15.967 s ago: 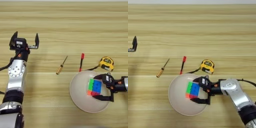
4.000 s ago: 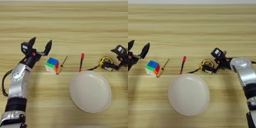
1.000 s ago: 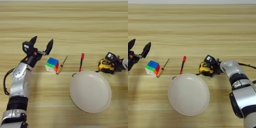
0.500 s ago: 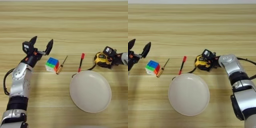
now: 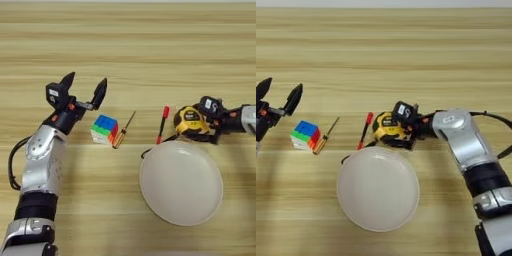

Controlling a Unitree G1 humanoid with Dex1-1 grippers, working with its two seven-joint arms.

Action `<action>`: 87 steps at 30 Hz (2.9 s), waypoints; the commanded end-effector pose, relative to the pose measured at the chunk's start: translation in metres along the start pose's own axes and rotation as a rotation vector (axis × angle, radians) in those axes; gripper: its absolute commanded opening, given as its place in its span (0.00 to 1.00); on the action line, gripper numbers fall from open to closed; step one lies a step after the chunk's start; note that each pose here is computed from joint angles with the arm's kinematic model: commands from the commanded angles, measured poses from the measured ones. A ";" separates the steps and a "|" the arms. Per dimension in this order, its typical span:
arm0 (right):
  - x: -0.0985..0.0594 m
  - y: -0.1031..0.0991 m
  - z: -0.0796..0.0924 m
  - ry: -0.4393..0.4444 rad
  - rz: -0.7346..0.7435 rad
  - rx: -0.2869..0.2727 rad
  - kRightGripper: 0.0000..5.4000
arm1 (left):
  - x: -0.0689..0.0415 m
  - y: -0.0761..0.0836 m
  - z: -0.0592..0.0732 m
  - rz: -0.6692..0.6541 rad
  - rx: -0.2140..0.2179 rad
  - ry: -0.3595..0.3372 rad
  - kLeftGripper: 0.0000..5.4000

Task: Move the objects on the table

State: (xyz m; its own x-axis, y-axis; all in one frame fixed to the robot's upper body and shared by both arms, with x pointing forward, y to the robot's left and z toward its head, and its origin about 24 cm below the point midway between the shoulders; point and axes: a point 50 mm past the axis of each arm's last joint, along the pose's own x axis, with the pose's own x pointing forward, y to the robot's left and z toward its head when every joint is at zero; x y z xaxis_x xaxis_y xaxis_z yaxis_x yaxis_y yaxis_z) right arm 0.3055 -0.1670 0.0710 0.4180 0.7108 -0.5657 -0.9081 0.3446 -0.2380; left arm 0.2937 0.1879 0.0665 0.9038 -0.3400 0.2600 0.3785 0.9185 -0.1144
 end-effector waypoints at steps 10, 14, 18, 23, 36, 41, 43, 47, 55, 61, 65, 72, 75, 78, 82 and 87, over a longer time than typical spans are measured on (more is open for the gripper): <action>0.002 0.030 -0.007 0.036 0.160 0.004 0.80 | 0.002 -0.002 0.000 -0.005 0.010 0.001 1.00; 0.004 0.041 -0.011 0.045 0.229 0.005 0.80 | 0.002 -0.003 0.000 -0.006 0.010 -0.001 1.00; 0.005 0.046 -0.014 0.058 0.264 0.010 0.80 | 0.002 -0.004 0.000 -0.007 0.011 0.000 1.00; 0.007 0.050 -0.016 0.065 0.292 0.014 0.80 | 0.003 -0.005 0.000 -0.008 0.013 0.001 1.00; 0.016 0.059 -0.023 0.093 0.329 0.025 0.80 | 0.003 -0.005 0.000 -0.008 0.015 0.002 1.00; 0.018 0.062 -0.025 0.095 0.349 0.036 0.80 | 0.003 -0.005 0.000 -0.008 0.015 0.002 1.00; 0.019 0.064 -0.027 0.100 0.352 0.036 0.80 | 0.003 -0.005 0.000 -0.008 0.016 0.002 1.00; 0.021 0.064 -0.030 0.112 0.349 0.039 0.80 | 0.002 -0.005 0.000 -0.008 0.016 0.002 1.00; 0.023 0.067 -0.029 0.098 0.358 0.046 0.94 | 0.002 -0.004 0.000 -0.008 0.015 0.002 1.00; 0.022 0.066 -0.025 0.065 0.360 0.045 1.00 | 0.002 -0.004 0.000 -0.008 0.015 0.002 1.00; 0.020 0.063 -0.020 0.037 0.348 0.044 1.00 | 0.002 -0.004 0.000 -0.008 0.014 0.002 1.00; 0.015 0.057 -0.006 -0.031 0.338 0.038 1.00 | 0.002 -0.004 0.000 -0.008 0.014 0.002 1.00; 0.011 0.054 0.002 -0.074 0.335 0.040 1.00 | 0.002 -0.004 0.000 -0.007 0.014 0.002 1.00; 0.007 0.052 0.009 -0.109 0.334 0.044 1.00 | 0.002 -0.004 0.000 -0.008 0.014 0.002 1.00; 0.004 0.050 0.016 -0.149 0.337 0.051 1.00 | 0.003 -0.005 0.000 -0.008 0.014 0.001 1.00; 0.002 0.052 0.022 -0.182 0.354 0.063 1.00 | 0.003 -0.005 0.000 -0.008 0.014 0.000 1.00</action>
State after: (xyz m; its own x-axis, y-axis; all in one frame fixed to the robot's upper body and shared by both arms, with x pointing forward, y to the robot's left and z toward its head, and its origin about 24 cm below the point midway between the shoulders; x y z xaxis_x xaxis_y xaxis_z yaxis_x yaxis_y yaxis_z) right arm 0.2573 -0.1351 0.0657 0.0782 0.8819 -0.4649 -0.9951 0.0970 0.0166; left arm 0.2941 0.1827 0.0658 0.9028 -0.3433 0.2590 0.3819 0.9169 -0.1162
